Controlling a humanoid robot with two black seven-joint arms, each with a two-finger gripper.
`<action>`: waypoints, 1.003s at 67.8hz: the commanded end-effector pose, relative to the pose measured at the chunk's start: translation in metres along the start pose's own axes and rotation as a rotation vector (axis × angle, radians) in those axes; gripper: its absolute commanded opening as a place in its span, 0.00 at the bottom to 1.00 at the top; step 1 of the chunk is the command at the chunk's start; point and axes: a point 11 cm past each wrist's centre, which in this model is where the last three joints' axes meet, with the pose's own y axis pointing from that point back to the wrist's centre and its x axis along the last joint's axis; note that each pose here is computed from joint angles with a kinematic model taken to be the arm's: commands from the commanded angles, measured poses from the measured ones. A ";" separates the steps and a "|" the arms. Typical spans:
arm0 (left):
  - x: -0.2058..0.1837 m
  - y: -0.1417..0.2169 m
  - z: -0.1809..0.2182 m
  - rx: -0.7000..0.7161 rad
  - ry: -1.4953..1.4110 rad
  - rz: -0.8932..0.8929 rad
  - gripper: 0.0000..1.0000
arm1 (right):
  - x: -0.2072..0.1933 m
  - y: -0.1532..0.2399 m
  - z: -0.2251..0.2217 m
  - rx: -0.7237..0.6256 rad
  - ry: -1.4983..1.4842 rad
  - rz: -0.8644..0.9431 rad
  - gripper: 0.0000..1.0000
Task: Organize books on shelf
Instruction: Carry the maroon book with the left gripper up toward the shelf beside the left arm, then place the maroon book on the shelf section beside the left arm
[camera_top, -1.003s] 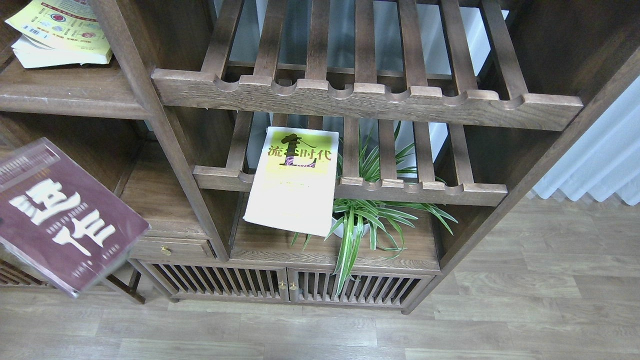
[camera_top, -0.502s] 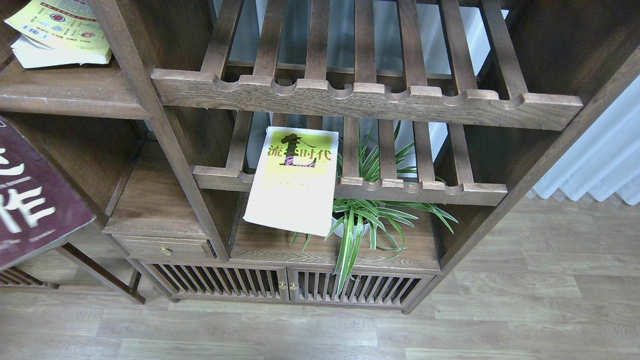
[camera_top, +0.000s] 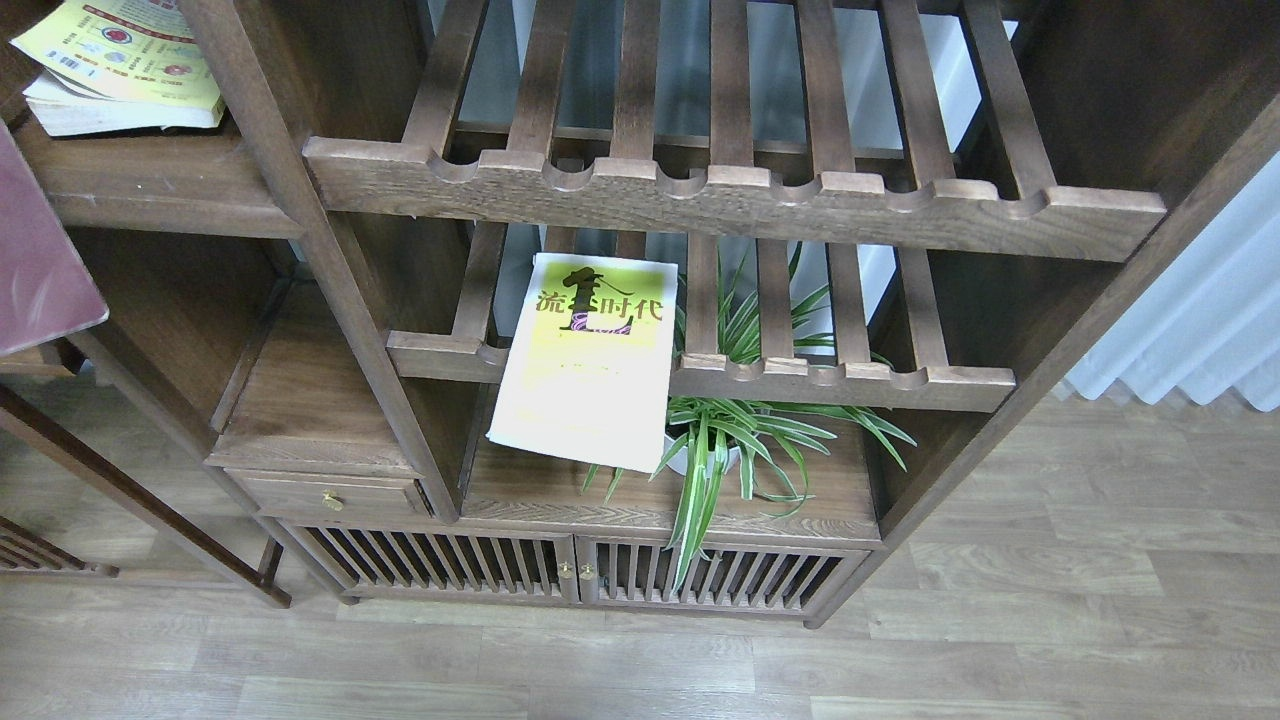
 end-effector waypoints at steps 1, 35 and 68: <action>-0.008 -0.013 -0.002 0.001 0.003 -0.041 0.07 | 0.000 0.000 0.001 0.000 -0.001 0.001 0.98; -0.038 -0.065 0.019 -0.046 -0.049 -0.181 0.08 | 0.001 0.001 0.000 0.000 0.000 0.002 0.98; -0.019 -0.093 0.037 -0.082 -0.299 -0.098 0.07 | 0.002 0.002 0.001 0.000 -0.003 0.006 0.98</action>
